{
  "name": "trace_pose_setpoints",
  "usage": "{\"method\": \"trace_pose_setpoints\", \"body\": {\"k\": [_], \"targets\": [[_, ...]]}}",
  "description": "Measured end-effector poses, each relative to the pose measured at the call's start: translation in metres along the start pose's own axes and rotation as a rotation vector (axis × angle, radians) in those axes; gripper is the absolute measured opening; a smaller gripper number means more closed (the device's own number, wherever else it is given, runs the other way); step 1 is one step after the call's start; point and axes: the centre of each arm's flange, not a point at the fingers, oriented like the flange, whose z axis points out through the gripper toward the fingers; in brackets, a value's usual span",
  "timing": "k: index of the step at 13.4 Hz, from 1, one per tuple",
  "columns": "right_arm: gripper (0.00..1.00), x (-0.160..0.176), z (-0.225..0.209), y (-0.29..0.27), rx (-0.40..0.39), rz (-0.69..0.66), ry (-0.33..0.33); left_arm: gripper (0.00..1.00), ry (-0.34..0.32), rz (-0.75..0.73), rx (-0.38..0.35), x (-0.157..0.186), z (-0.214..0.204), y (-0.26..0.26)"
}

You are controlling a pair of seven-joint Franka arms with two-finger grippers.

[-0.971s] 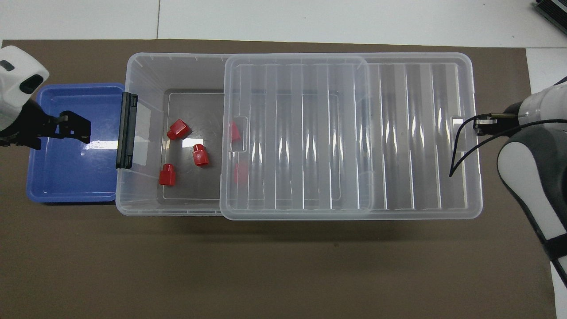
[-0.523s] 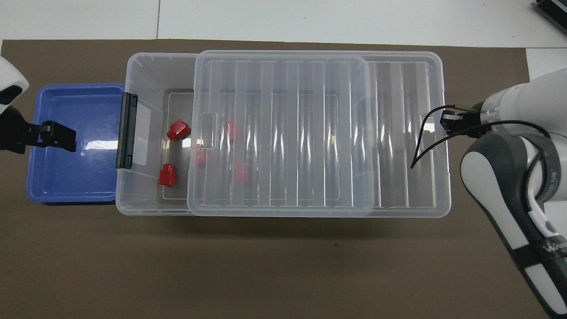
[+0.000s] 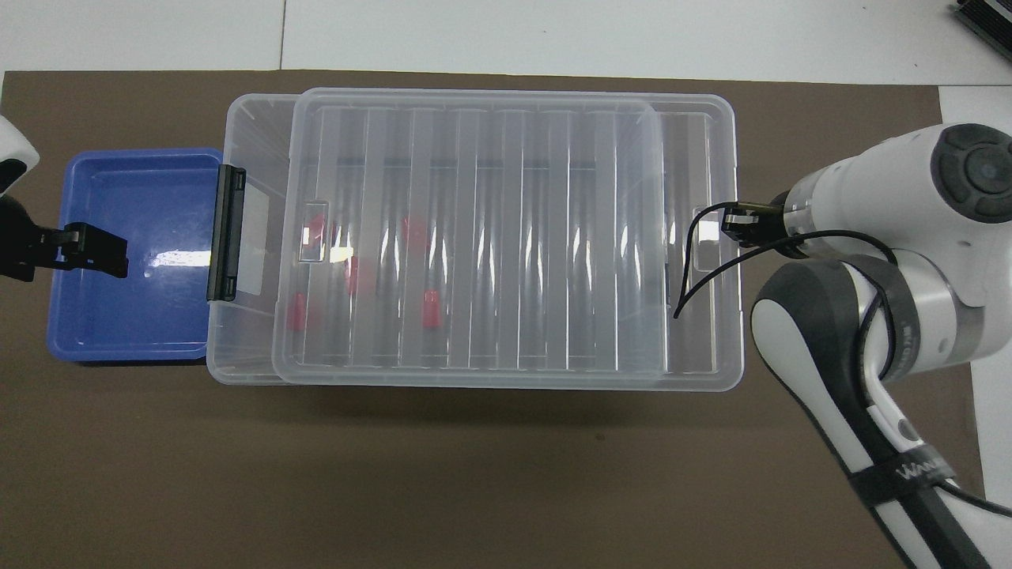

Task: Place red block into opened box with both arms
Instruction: 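Slide the clear lid back toward the blue tray with the right gripper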

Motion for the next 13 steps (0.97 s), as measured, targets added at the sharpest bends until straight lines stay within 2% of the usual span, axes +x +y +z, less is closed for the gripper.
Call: {"method": "trace_pose_setpoints", "body": {"k": [4,9,13], "targets": [[0.01,-0.017,0.003,-0.034,0.003,-0.062,-0.01,1.0,0.006,0.037,0.002,-0.002,-0.003,0.021],[0.01,-0.021,0.003,-0.042,0.021,-0.065,-0.018,1.0,0.011,0.057,0.004,-0.004,-0.005,0.032],[0.01,-0.026,0.003,-0.053,0.024,-0.086,-0.019,1.0,0.055,0.071,0.011,-0.019,-0.03,0.041]]}}
